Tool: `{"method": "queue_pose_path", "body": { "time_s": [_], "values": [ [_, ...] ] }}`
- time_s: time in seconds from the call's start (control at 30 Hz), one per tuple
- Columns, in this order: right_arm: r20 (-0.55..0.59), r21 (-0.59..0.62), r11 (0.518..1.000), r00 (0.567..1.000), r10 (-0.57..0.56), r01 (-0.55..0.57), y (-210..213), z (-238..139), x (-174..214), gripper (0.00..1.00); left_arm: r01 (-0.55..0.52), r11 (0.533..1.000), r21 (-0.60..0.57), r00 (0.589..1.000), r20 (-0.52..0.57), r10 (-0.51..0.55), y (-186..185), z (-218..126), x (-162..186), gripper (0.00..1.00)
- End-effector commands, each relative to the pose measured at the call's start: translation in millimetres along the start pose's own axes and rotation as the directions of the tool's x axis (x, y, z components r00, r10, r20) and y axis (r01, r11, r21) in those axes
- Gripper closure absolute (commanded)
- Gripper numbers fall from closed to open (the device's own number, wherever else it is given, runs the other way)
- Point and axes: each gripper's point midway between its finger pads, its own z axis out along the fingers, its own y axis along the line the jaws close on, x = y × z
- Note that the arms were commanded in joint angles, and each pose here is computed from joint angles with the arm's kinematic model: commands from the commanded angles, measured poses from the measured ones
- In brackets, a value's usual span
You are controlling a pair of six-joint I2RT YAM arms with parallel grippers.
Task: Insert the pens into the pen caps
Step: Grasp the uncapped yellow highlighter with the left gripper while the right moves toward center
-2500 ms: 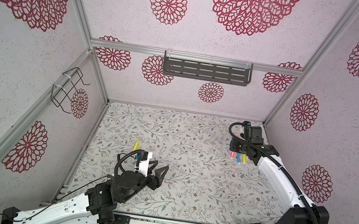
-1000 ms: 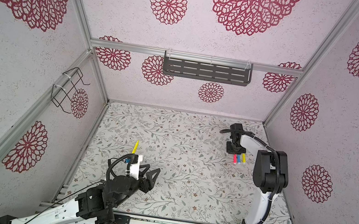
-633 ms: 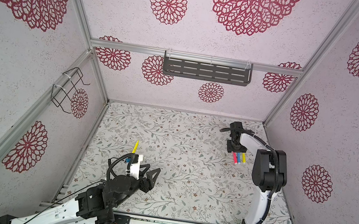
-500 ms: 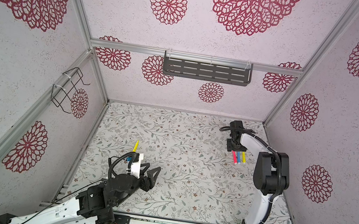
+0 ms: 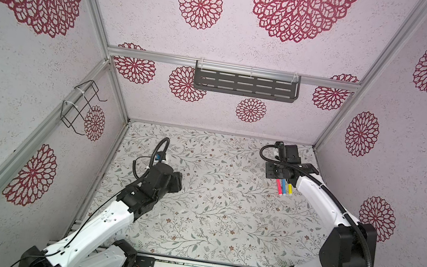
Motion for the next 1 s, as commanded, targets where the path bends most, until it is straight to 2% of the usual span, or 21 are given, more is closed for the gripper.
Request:
{"method": "queue_pose_path", "body": {
  "time_s": [0.0, 0.07, 0.27, 0.43, 0.6, 0.7, 0.97],
  "values": [
    [0.062, -0.074, 0.997, 0.997, 0.037, -0.033, 10.9, -20.1, -7.7, 0.4, 0.125, 0.992, -0.013, 0.99, -0.065, -0.125, 26.0, 27.0, -2.1, 0.39],
    [0.07, -0.096, 0.995, 0.997, 0.045, -0.038, 15.1, -26.3, -2.3, 0.4, 0.124, 0.99, -0.07, 0.988, -0.084, -0.13, 40.7, 41.0, -4.5, 0.39],
    [0.087, -0.208, 0.976, 0.992, 0.089, -0.069, 31.2, -43.0, 18.7, 0.4, 0.147, 0.979, -0.143, 0.966, -0.191, -0.173, 71.2, 79.0, -0.4, 0.41],
    [0.076, -0.257, 0.963, 0.991, 0.107, -0.084, 41.1, -55.2, 49.7, 0.4, 0.124, 0.978, -0.168, 0.956, -0.244, -0.163, 78.4, 95.9, 5.6, 0.42],
    [0.053, -0.378, 0.92, 0.99, 0.133, -0.104, 64.2, -61.9, 85.0, 0.39, 0.125, 0.978, -0.166, 0.938, -0.302, -0.171, 77.6, 107.3, 17.0, 0.44],
    [0.037, -0.401, 0.909, 0.99, 0.137, -0.111, 71.8, -63.0, 101.6, 0.38, 0.138, 0.978, -0.155, 0.931, -0.316, -0.182, 75.7, 110.1, 21.6, 0.45],
    [0.02, -0.386, 0.913, 0.988, 0.154, -0.134, 75.1, -60.3, 110.2, 0.37, 0.049, 0.972, -0.23, 0.938, -0.323, -0.124, 92.7, 115.0, 17.8, 0.45]
  ]
}}
